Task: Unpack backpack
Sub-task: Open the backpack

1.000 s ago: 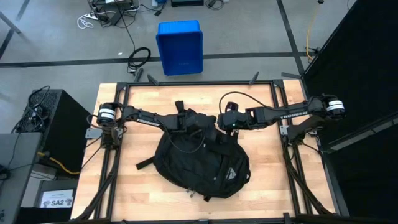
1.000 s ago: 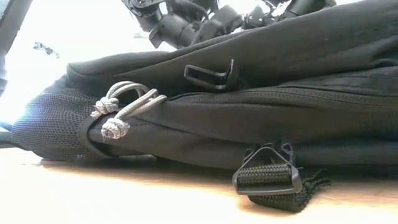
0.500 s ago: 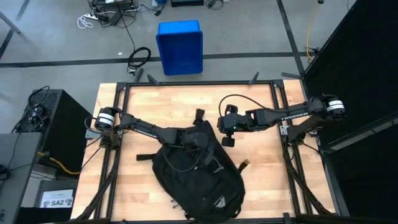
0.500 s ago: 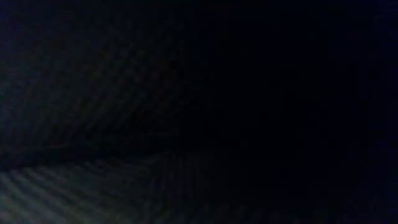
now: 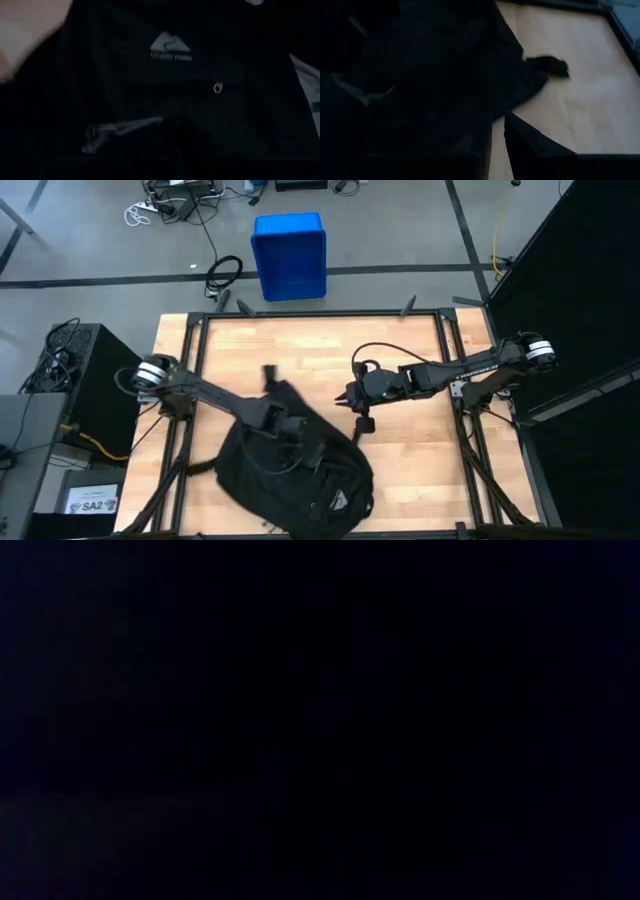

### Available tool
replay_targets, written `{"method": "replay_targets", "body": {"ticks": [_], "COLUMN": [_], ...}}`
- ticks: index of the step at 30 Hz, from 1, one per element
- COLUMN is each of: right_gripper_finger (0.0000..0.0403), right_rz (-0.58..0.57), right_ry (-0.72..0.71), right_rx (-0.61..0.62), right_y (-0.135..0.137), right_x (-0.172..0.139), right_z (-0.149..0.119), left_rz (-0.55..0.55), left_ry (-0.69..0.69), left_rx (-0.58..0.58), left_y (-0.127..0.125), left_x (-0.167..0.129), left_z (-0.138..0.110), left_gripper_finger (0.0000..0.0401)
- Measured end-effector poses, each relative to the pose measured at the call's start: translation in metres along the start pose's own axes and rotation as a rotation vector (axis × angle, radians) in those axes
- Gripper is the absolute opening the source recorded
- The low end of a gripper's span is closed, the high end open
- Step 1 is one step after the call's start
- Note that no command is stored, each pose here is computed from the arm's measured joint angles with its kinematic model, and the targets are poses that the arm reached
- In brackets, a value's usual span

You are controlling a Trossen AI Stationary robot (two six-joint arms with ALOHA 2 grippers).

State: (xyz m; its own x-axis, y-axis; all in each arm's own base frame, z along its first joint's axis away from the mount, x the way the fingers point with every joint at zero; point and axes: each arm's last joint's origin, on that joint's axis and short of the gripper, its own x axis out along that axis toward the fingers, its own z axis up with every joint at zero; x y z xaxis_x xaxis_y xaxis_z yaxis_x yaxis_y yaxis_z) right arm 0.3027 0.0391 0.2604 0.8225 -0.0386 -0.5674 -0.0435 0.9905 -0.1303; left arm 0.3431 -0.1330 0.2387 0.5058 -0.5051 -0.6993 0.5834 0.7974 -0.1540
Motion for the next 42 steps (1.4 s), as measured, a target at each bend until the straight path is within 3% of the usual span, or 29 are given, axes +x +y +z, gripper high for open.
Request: {"method": "replay_targets", "body": {"ticks": [8,16,25,33,42], "right_gripper_finger": [0.004,0.0052,0.0053,0.0049,0.0052], "right_rz": [-0.015,-0.017,-0.018,-0.016,0.022], "right_ry": [-0.045,-0.048,-0.049,-0.061,-0.079], "right_rx": [0.0,-0.017,-0.024,-0.006,0.001], "right_y": [-0.004,-0.005,-0.005,-0.004,0.009], "right_x": [0.0,0.001,0.001,0.0,-0.002], "right_z": [0.004,0.005,0.005,0.006,0.008], "left_rz": [0.19,0.382,0.527,0.673,0.776], "left_ry": [-0.088,0.006,0.271,0.356,0.423], "left_rx": [-0.026,-0.199,-0.555,-0.742,-0.976], "left_y": [-0.036,-0.063,-0.105,-0.135,-0.141], "left_x": [-0.046,-0.081,-0.076,-0.081,-0.084], "left_z": [0.015,0.0,-0.049,-0.077,-0.096], "left_gripper_finger": [0.0015,0.0089,0.0165,0.0173,0.0173]}}
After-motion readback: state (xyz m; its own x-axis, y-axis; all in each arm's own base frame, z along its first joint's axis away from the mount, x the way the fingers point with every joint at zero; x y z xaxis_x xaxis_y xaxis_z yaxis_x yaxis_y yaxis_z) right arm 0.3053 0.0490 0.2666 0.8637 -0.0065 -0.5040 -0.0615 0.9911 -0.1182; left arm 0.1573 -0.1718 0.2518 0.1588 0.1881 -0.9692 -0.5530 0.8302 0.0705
